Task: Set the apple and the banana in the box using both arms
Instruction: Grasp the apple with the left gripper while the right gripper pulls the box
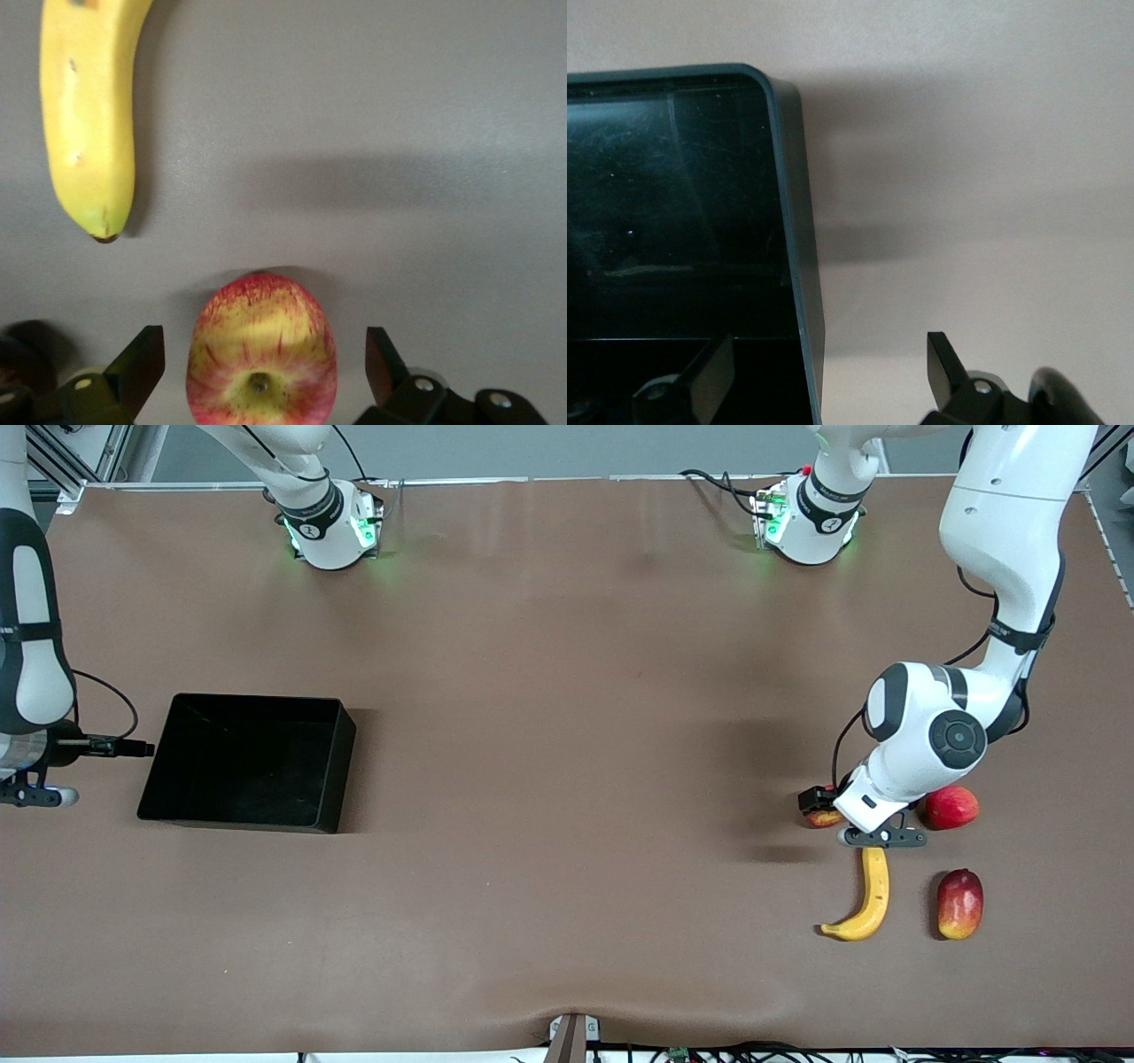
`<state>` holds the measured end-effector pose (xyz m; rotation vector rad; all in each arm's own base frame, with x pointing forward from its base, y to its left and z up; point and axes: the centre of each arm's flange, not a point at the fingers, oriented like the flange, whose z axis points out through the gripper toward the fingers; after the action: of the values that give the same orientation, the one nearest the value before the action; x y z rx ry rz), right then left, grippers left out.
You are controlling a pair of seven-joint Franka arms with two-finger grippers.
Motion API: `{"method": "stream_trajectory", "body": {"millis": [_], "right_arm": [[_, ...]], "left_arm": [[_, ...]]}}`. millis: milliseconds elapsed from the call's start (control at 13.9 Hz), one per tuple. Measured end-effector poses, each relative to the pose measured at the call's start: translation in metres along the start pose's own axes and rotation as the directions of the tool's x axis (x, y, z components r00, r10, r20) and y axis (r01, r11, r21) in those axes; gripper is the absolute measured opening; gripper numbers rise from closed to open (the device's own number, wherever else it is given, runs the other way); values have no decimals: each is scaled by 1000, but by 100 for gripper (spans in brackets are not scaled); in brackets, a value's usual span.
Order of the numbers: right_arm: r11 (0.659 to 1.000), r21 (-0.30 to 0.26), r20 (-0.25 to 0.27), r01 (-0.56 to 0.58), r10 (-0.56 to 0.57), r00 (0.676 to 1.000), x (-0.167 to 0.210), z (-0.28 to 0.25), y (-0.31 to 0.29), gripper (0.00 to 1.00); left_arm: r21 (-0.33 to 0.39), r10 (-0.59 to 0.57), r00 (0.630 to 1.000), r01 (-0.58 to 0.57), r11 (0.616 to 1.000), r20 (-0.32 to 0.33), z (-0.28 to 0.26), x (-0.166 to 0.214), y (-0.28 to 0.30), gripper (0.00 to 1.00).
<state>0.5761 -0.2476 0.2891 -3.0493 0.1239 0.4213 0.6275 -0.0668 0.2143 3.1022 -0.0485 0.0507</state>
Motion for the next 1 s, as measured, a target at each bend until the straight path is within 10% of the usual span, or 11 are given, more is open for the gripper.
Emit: {"method": "stream_trajectory", "body": {"millis": [215,430,574,1004], "right_arm": [[999,22,-4,23,-23,1000,4,14,-2,65],[999,47,-3,28,-28,1000,4,35,-3,33],[998,52,-2,43,-43,999,4,38,-5,11],[993,104,40,57,-62,997,5,11,-14,5]], "left_arm": [[-1,-1,1000,1,1000,10,8,-1,-1,100],[0,-2,1000,2,1000,9,7,-1,-1,70],[0,-2,1000,2,1000,9,7,-1,-1,69],[5,2,1000,-2,1000,-4,-27,5,0,69]]}}
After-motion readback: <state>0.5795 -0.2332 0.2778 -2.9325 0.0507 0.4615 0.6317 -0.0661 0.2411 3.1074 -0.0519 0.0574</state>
